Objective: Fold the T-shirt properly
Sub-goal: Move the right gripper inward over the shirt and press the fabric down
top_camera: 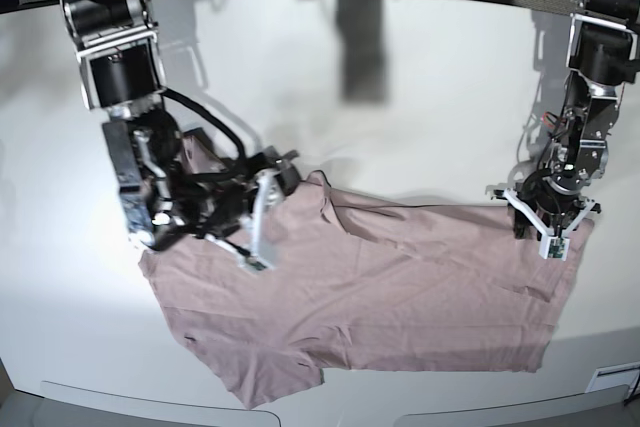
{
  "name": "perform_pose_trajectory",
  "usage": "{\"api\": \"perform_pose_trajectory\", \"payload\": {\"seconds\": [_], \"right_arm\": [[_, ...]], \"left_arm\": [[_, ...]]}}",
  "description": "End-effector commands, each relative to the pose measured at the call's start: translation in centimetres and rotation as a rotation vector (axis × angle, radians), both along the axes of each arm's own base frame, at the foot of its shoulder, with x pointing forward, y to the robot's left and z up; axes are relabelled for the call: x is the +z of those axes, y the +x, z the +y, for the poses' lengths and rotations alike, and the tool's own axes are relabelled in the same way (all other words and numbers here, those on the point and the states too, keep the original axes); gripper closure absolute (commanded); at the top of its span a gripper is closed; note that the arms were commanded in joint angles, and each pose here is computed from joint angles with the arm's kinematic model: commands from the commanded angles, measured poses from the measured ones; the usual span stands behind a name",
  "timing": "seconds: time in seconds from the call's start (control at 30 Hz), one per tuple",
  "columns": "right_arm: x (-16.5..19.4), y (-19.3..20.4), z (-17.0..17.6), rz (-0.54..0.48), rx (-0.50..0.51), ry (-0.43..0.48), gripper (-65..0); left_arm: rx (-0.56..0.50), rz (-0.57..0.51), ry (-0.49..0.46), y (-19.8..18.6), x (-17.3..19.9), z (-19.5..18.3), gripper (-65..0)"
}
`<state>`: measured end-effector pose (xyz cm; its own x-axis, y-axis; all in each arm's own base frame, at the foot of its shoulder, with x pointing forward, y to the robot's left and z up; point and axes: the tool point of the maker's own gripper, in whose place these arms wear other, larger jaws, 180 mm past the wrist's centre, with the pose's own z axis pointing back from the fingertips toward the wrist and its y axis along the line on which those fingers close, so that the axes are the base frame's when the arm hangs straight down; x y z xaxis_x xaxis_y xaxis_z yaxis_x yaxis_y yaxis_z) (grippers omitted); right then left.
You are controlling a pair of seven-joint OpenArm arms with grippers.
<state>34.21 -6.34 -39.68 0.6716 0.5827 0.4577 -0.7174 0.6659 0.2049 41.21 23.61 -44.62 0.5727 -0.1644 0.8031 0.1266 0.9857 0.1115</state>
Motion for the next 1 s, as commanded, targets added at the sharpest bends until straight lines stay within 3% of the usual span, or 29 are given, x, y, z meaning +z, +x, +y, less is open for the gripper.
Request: {"api": "perform_pose_trajectory", "payload": {"seconds": [0.0, 0.17, 0.27, 0.37, 0.47, 0.57, 0.77, 0.9, 0.97], "right_arm": [[1.9, 1.7, 0.8, -0.062, 0.028, 0.007, -31.4], [3.6, 2.0, 5.1, -0.078, 0.106, 0.066, -31.5], [3.4, 1.3, 6.2, -0.051, 0.134, 0.048, -31.4], [3.1, 0.7, 6.3, -0.021, 0.149, 0.022, -31.4], [3.0, 1.4, 5.8, -0.056, 0.135, -0.002, -31.4], [2.3, 2.8, 4.3, -0.106, 0.056, -0.083, -31.4], [2.7, 2.6, 5.7, -0.106, 0.043, -0.002, -31.4], [2.7, 2.6, 5.8, -0.103, 0.042, 0.005, -31.3], [2.7, 2.6, 5.8, -0.101, 0.041, 0.004, -26.9]], "left_arm": [[0.004, 0.034, 0.027, -0.1, -0.1, 0.7, -21.4], [0.004, 0.033, 0.027, -0.1, -0.1, 0.7, -21.4], [0.004, 0.033, 0.026, -0.1, -0.1, 0.7, -21.4], [0.005, 0.033, 0.026, -0.1, -0.1, 0.7, -21.4], [0.004, 0.033, 0.026, -0.1, -0.1, 0.7, -21.4], [0.004, 0.034, 0.026, -0.1, -0.1, 0.7, -21.4], [0.005, 0.033, 0.026, -0.1, -0.1, 0.7, -21.4], [0.005, 0.036, 0.027, -0.1, -0.2, 0.7, -21.4], [0.005, 0.036, 0.027, -0.1, -0.2, 0.7, -21.4]]}}
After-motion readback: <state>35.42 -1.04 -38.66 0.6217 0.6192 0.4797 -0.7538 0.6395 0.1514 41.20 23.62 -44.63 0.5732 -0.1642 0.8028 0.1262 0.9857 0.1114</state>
